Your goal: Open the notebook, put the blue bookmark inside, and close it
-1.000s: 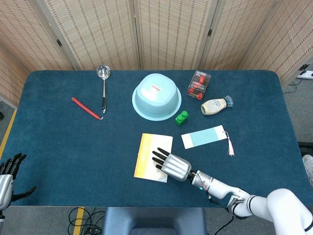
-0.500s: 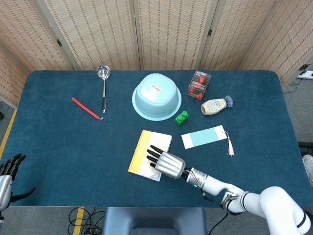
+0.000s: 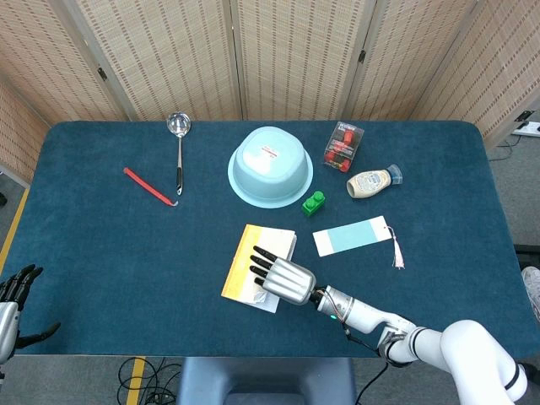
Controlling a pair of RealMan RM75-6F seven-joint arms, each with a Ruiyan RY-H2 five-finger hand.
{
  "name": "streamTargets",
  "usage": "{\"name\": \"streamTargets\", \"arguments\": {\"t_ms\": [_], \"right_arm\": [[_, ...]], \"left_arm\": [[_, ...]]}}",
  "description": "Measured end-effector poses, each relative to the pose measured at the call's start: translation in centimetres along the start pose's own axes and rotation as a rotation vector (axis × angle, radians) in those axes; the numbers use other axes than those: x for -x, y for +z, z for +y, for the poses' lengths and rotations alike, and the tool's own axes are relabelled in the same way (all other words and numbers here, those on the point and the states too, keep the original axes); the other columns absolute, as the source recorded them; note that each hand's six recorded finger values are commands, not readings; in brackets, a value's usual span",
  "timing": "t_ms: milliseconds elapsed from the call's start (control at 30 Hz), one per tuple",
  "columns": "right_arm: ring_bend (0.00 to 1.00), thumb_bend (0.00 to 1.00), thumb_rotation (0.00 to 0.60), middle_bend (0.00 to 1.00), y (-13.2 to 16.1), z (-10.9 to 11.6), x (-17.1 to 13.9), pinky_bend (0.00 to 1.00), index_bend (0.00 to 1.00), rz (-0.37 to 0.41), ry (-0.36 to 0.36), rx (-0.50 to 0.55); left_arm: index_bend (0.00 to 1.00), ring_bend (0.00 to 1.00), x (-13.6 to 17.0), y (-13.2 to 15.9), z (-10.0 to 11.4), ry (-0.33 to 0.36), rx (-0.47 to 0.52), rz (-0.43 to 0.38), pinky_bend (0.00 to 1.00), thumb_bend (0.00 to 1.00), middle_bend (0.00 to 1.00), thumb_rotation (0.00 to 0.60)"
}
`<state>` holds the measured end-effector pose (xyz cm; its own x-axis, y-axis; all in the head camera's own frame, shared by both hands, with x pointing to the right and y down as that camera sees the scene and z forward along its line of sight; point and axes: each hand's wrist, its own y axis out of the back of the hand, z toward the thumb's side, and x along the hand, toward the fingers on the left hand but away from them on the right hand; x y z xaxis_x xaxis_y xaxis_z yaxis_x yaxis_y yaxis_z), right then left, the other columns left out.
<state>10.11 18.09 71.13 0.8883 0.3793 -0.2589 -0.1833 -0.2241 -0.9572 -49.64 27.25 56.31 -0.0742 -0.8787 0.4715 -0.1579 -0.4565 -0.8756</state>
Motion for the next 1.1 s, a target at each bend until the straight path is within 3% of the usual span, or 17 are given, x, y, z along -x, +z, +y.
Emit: {"name": "streamTargets", "arguments": {"t_ms": [433,867,1100], "right_arm": [[0.21,0.41,0.6,0.37,-2.3,1.1,-5.4,0.14,0.72,-0.067,-0.003,-0.009],[0.21,0.42,0.6,0.4,-3.4,4.7,-11.5,0.14,0.75,-0.117,0.022,-0.106],[0.21,0.42,0.6,0.4,-2.0,6.5,-10.9,0.14,0.76,-0.018,-0.021,-0.165]], "left_arm": [[0.13,0.13,-0.3,0.7,0.0,0.005,0.006,-0.02,0.18,0.16,0.1,0.6],[0.13,0.13,-0.3,1.5,-0.5,-0.009,0.011,-0.033,0.18,0.16,0.1,0.6],[0.13,0.13,-0.1,1.7,-0.7,-0.017,0.017,-0.037,0.18,0.16,0.1,0.6]]}}
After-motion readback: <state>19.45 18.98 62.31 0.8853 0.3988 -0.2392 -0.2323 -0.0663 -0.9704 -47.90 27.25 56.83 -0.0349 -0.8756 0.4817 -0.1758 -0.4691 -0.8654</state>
